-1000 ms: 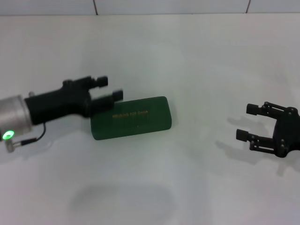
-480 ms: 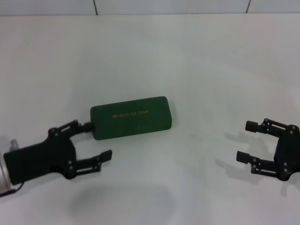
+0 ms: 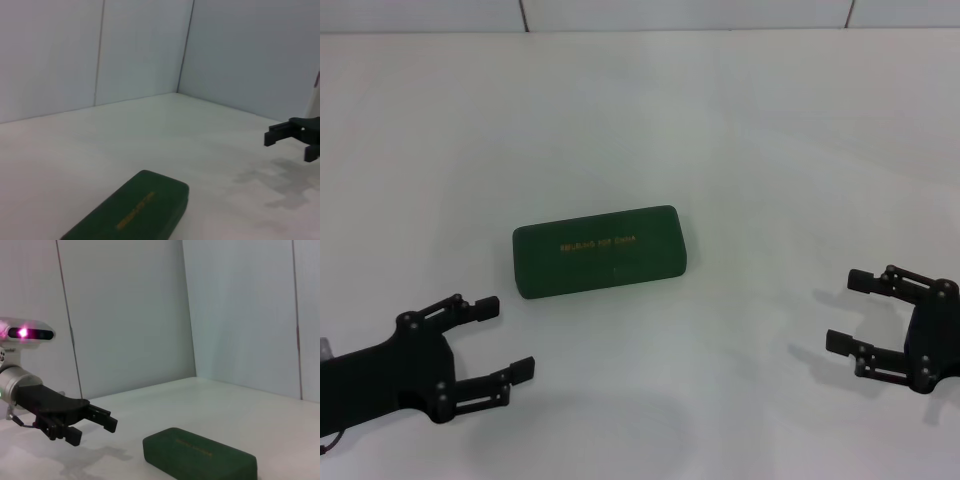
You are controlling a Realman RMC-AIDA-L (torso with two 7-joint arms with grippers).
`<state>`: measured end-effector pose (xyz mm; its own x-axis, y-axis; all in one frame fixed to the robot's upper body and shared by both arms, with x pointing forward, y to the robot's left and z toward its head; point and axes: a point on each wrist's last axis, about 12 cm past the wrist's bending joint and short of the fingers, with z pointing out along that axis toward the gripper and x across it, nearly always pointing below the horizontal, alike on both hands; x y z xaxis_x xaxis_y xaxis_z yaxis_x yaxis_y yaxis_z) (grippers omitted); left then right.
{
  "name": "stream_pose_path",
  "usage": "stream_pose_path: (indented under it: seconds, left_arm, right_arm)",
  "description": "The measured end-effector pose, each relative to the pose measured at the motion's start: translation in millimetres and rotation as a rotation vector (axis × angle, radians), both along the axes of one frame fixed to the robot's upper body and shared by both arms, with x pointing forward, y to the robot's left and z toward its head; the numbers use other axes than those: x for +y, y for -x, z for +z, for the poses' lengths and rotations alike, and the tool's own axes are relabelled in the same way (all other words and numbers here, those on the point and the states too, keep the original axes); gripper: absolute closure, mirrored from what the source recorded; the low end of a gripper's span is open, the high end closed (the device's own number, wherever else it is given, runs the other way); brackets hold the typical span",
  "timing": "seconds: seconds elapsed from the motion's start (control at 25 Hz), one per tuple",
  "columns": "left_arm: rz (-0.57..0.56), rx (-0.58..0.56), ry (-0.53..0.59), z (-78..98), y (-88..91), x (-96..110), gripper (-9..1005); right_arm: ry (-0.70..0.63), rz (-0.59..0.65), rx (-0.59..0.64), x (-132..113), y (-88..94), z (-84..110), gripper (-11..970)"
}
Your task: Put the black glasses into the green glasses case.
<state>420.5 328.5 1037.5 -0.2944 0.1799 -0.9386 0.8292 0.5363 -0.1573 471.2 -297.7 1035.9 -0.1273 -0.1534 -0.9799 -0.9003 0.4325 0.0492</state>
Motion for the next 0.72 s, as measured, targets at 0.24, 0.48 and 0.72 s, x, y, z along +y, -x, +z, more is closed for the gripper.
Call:
stream_pose_path:
  seconds: [0.24,0.48,0.72]
  left_arm:
    - [0.017,-0.005,0.022,4.6,5.1,10,124]
    - [0.038,0.004,0.003,3.8,8.0,18,124]
    - [0.04,0.002,0.002,4.4,7.1,18,124]
  right_arm:
    - [-0.018,0.023,0.001,4,2.7,0.4,198]
    - [-0.031,0.067,0.01,11,6.4,-0.4,198]
    - [-0.037,0.071,0.011,13,5.5,-0.1,198]
